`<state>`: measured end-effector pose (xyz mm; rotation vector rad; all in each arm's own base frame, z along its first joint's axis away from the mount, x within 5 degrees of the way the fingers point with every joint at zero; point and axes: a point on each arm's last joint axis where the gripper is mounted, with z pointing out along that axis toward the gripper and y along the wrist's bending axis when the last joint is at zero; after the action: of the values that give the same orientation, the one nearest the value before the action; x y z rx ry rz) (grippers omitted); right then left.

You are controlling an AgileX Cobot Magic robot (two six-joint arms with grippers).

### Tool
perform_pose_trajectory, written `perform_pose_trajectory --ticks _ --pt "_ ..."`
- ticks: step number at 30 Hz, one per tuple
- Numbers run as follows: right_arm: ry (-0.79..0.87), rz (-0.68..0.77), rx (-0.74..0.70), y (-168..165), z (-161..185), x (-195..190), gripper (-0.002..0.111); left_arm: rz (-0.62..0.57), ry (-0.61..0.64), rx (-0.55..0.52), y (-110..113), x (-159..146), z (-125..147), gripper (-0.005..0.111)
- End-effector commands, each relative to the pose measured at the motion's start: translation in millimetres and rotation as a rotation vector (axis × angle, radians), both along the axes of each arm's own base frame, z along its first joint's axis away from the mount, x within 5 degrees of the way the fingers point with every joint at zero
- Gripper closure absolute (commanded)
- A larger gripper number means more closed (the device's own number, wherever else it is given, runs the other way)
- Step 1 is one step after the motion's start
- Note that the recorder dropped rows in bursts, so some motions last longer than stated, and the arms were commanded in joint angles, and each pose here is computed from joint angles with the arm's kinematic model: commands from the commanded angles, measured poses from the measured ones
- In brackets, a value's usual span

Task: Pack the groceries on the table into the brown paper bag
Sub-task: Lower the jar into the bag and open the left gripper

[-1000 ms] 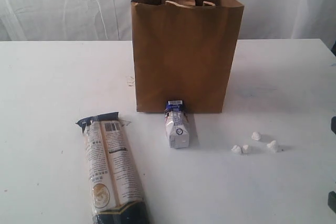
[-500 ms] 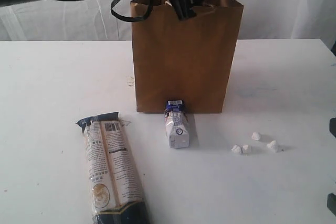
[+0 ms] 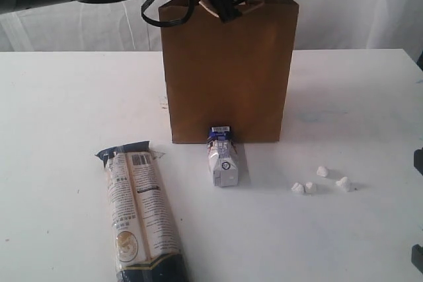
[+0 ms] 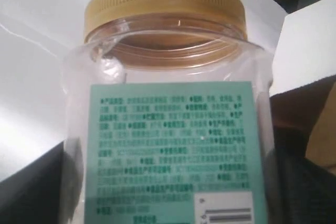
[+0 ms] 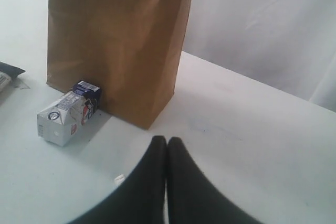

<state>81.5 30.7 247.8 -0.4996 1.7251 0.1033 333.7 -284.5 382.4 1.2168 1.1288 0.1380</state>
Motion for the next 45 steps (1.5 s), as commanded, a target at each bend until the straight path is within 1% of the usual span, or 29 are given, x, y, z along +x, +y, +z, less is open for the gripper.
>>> perform_pose_trajectory --ticks 1,3,5,7,9,10,11,12,13,15,19,26,30,34,36,38,40,45 --pt "0.002 0.004 0.005 0 -1 -1 0.108 0.019 0.053 -0.09 2 -1 8 0.103" --pt "0.002 0.004 0.005 0 -1 -1 0.108 0.055 0.065 -0.098 5 1 7 0.09" --pt "0.002 0.004 0.005 0 -1 -1 0.108 0.086 0.068 -0.099 7 3 7 0.084" --pt "0.002 0.004 0.005 0 -1 -1 0.108 0.132 0.068 -0.095 10 5 6 0.079" --pt "0.003 0.005 0.005 0 -1 -1 0.108 0.169 0.062 -0.085 13 7 6 0.078" --pt "0.003 0.005 0.005 0 -1 -1 0.108 0.183 0.043 -0.06 15 8 6 0.078" --pt "0.003 0.005 0.005 0 -1 -1 0.108 0.178 0.018 -0.028 14 8 6 0.08" --pt "0.003 0.005 0.005 0 -1 -1 0.108 0.159 -0.001 -0.005 13 7 6 0.086" --pt "0.003 0.005 0.005 0 -1 -1 0.108 0.127 -0.009 0.0 11 6 6 0.094" --pt "0.003 0.005 0.005 0 -1 -1 0.108 0.068 -0.027 0.013 7 3 7 0.106" --pt "0.003 0.005 0.005 0 -1 -1 0.108 0.047 -0.047 0.034 5 2 7 0.107" --pt "0.003 0.005 0.005 0 -1 -1 0.108 0.092 -0.046 0.04 9 4 7 0.107" --pt "0.003 0.005 0.005 0 -1 -1 0.108 0.099 -0.047 0.043 9 5 7 0.097" --pt "0.003 0.005 0.005 0 -1 -1 0.108 0.09 -0.045 0.039 8 4 7 0.08" --pt "0.003 0.005 0.007 1 -1 -1 0.108 0.091 -0.022 0.013 8 4 7 0.072" --pt "0.003 0.005 0.007 1 -1 -1 0.108 0.099 0.041 -0.058 8 4 6 0.067" --pt "0.003 0.005 0.007 1 -1 -1 0.108 0.118 0.107 -0.123 8 6 2 0.063" --pt "0.006 0.008 0.007 1 -1 -1 0.108 0.167 0.13 -0.124 10 10 -3 0.06"
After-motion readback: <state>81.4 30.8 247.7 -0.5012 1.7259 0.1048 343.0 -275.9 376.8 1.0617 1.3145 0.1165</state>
